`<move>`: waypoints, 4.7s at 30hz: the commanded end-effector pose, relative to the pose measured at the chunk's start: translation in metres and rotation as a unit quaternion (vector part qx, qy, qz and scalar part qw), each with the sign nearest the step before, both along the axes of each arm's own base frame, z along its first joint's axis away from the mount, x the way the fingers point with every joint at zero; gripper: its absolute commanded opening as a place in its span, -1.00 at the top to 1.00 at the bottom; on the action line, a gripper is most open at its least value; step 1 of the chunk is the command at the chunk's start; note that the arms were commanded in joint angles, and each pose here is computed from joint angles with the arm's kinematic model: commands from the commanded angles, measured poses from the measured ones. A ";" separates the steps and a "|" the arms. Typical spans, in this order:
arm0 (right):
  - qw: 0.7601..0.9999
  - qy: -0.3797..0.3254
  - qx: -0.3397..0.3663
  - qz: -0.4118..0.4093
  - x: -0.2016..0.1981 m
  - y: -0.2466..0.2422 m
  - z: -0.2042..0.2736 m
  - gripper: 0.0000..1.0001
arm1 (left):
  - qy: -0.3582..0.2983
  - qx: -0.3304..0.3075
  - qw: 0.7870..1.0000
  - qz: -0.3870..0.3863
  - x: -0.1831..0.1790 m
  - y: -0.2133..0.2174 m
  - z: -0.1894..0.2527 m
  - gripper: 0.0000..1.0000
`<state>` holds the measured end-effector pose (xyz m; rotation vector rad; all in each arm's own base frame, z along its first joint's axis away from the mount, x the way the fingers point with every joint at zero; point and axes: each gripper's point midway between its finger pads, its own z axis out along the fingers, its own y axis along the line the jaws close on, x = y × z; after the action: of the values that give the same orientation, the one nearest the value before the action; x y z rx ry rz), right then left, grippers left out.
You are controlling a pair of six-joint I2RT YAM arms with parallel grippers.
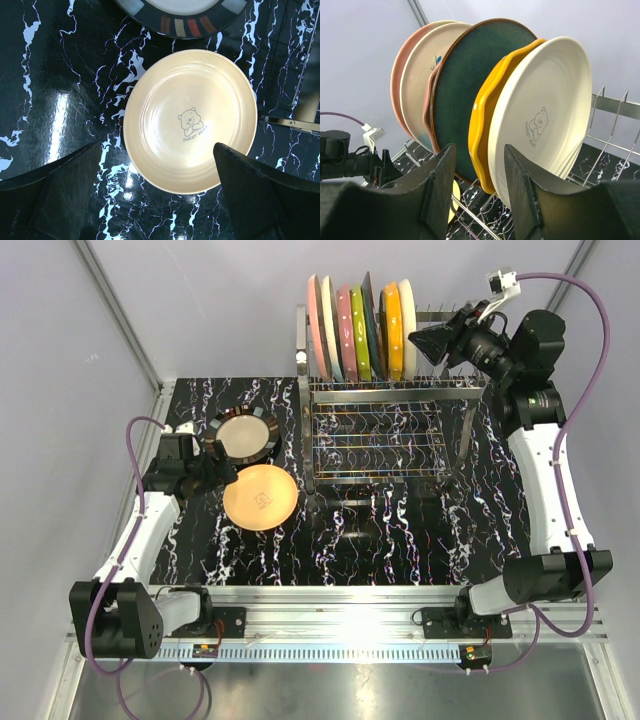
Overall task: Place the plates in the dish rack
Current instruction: Insert the plate into the dish rack, then grab a plate with the left arm, then pass the plate from the left arm to the right
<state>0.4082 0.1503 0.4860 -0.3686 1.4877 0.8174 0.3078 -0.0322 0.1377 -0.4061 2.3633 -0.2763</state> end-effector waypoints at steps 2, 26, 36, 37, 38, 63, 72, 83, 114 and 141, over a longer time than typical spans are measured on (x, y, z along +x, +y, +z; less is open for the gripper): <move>0.999 -0.036 -0.001 0.006 -0.017 0.003 0.027 0.01 | -0.026 -0.004 1.000 -0.010 0.005 -0.002 0.010 -0.98; 0.991 -0.132 -0.006 -0.011 -0.141 -0.012 0.072 -0.08 | 0.119 0.000 0.993 -0.011 -0.004 0.000 -0.063 -0.98; 0.990 -0.138 0.013 0.017 -0.197 -0.008 0.064 -0.07 | 0.195 0.041 0.980 0.006 -0.012 0.016 -0.099 -0.63; 0.991 -0.132 0.009 0.018 -0.198 -0.008 0.061 -0.07 | 0.197 0.042 0.979 0.006 -0.012 0.016 -0.100 -0.48; 0.991 -0.131 0.005 0.017 -0.199 -0.009 0.059 -0.07 | 0.200 0.043 0.979 0.005 -0.013 0.016 -0.101 -0.42; 0.988 -0.129 0.021 0.077 -0.224 0.004 0.063 -0.09 | 0.062 -0.003 0.998 0.026 -0.008 0.006 -0.021 1.00; 0.987 -0.122 0.024 0.100 -0.198 0.017 0.076 -0.12 | -0.079 -0.045 0.995 0.050 -0.012 0.000 0.085 1.00; 0.974 -0.150 -0.089 0.144 -0.179 0.114 0.070 -0.15 | -0.183 -0.056 0.980 0.053 -0.041 0.000 0.173 1.00; 0.772 -0.331 -0.541 0.032 -0.230 0.293 -0.216 -0.99 | -0.129 -0.121 0.983 -0.042 -0.110 -0.040 0.133 1.00; 0.811 -0.327 -0.481 -0.060 -0.247 0.295 -0.178 1.00 | -0.118 -0.155 0.974 -0.118 -0.099 -0.066 0.146 -0.07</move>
<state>0.1724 0.4464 0.2389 -1.4116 1.0589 -0.4464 0.2062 -0.0887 0.2613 -0.2936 2.1859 -0.7105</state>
